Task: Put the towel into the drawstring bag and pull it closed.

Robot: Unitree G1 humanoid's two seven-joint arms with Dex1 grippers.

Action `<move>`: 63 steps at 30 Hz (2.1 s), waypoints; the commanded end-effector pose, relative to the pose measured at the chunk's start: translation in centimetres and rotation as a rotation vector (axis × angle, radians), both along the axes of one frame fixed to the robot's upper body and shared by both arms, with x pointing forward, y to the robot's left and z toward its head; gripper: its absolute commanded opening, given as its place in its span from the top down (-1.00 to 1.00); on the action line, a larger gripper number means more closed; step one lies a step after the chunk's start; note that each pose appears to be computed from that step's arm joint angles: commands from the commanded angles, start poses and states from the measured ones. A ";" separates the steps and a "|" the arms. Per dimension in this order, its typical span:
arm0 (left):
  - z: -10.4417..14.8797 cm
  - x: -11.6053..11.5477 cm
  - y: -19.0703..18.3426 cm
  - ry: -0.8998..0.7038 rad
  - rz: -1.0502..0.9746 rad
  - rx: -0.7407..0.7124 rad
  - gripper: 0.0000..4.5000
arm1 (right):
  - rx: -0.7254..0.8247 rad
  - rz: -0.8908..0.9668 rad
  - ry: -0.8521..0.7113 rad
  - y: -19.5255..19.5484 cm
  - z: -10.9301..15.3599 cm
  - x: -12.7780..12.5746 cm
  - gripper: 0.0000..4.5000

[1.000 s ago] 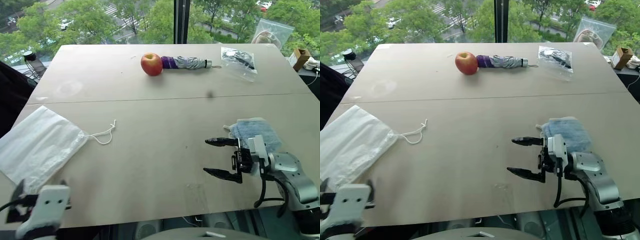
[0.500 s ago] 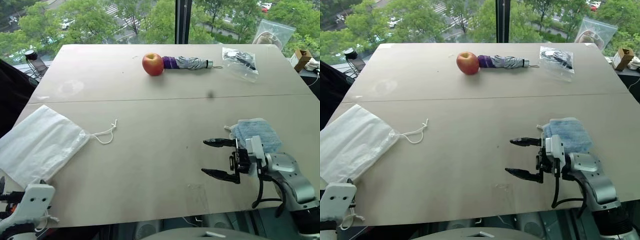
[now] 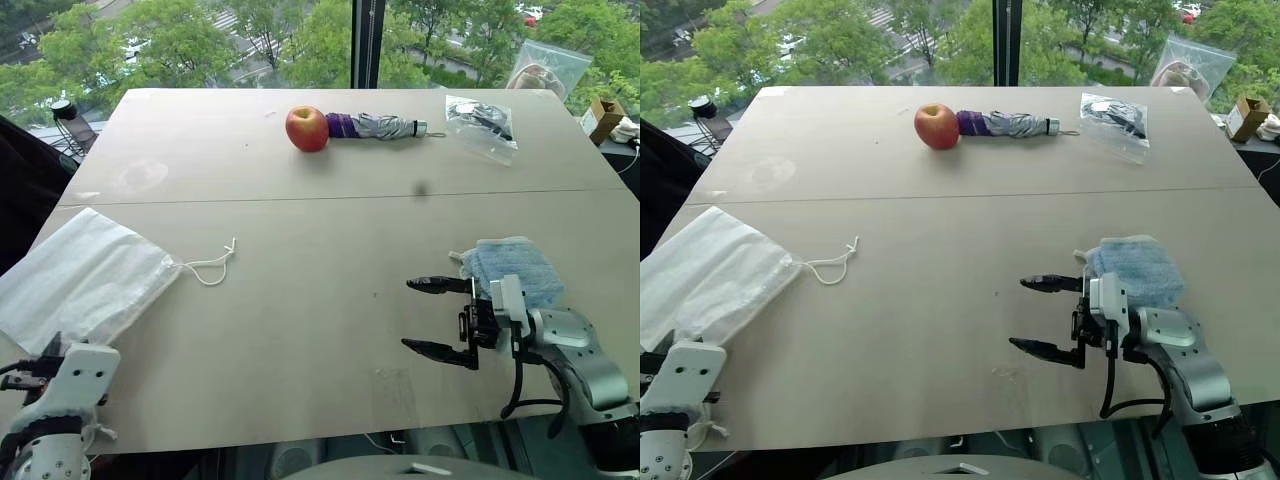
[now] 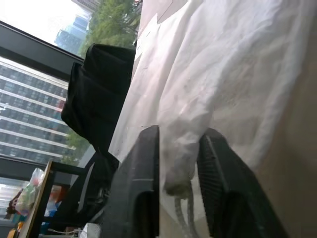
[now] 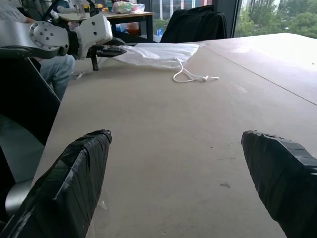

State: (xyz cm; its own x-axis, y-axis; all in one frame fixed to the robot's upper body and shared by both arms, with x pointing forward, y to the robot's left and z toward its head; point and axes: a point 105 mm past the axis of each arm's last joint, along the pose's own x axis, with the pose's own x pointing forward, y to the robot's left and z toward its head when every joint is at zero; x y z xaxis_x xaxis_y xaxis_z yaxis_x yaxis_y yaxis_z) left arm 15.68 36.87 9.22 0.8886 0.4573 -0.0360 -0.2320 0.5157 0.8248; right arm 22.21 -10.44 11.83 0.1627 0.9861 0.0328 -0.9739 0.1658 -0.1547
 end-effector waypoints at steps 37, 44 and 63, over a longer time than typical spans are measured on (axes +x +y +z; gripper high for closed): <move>5.5 14.6 -16.1 -0.172 -0.459 -0.698 0.97 | 0.126 -1.200 0.927 -16.9 -6.6 3.4 -1.00; 5.7 14.4 -16.4 -0.180 -0.448 -0.702 0.97 | 0.106 -0.841 1.080 -10.6 -6.0 1.6 -1.00; 8.2 15.7 -19.9 -0.182 -0.658 -0.792 1.00 | 0.471 -0.662 1.045 -6.5 -1.5 5.7 1.00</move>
